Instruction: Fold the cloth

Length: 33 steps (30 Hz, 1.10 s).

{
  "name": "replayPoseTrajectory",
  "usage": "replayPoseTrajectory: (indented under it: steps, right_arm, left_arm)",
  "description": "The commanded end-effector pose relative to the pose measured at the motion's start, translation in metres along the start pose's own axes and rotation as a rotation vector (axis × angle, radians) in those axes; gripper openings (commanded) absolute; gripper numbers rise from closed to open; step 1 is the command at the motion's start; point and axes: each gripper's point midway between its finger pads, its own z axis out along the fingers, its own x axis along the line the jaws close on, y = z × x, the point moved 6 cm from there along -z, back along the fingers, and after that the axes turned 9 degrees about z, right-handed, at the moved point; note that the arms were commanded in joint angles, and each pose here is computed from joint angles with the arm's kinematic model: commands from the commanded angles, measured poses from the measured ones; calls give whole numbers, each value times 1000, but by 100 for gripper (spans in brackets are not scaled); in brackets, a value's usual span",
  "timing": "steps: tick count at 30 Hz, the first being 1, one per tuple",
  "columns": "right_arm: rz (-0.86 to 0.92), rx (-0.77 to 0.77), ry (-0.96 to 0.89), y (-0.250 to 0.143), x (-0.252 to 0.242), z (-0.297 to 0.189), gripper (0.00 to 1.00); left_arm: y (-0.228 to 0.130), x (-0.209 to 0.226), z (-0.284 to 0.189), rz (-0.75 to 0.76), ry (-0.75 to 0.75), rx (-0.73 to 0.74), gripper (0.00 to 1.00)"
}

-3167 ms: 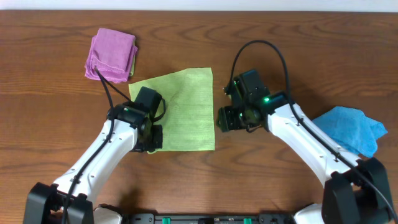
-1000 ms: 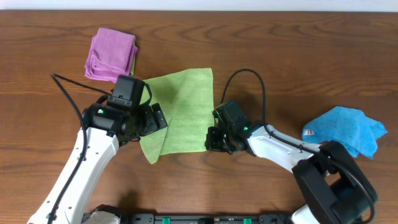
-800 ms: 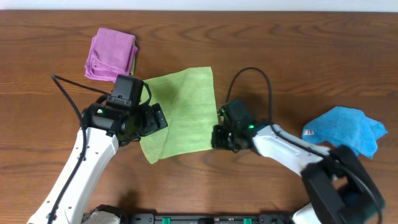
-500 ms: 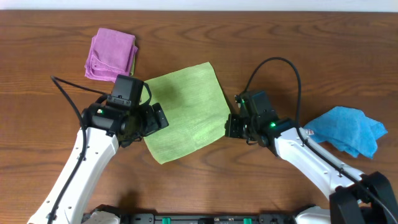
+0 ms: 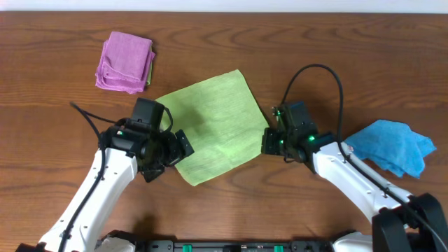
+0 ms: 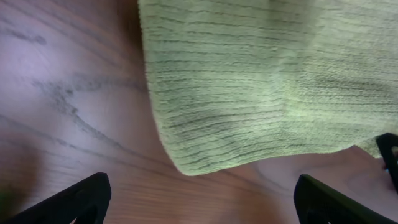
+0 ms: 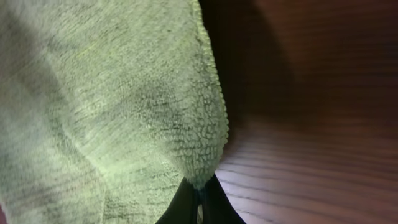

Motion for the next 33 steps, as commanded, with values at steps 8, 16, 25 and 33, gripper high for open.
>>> replayPoseTrajectory:
  steps: [8, 16, 25, 33]
  right_arm:
    - [0, -21, -13, 4, -5, -2, 1]
    - [0, -18, -10, 4, -5, -2, 1]
    - [0, -5, 6, 3, -3, -2, 1]
    - [0, -2, 10, 2, -2, -2, 1]
  left_arm:
    - [-24, 8, 39, -174, -148, 139, 95]
    - [-34, 12, 60, -246, -162, 147, 96]
    - [-39, 9, 74, -251, -161, 106, 100]
    - [-35, 13, 75, -253, -124, 62, 89]
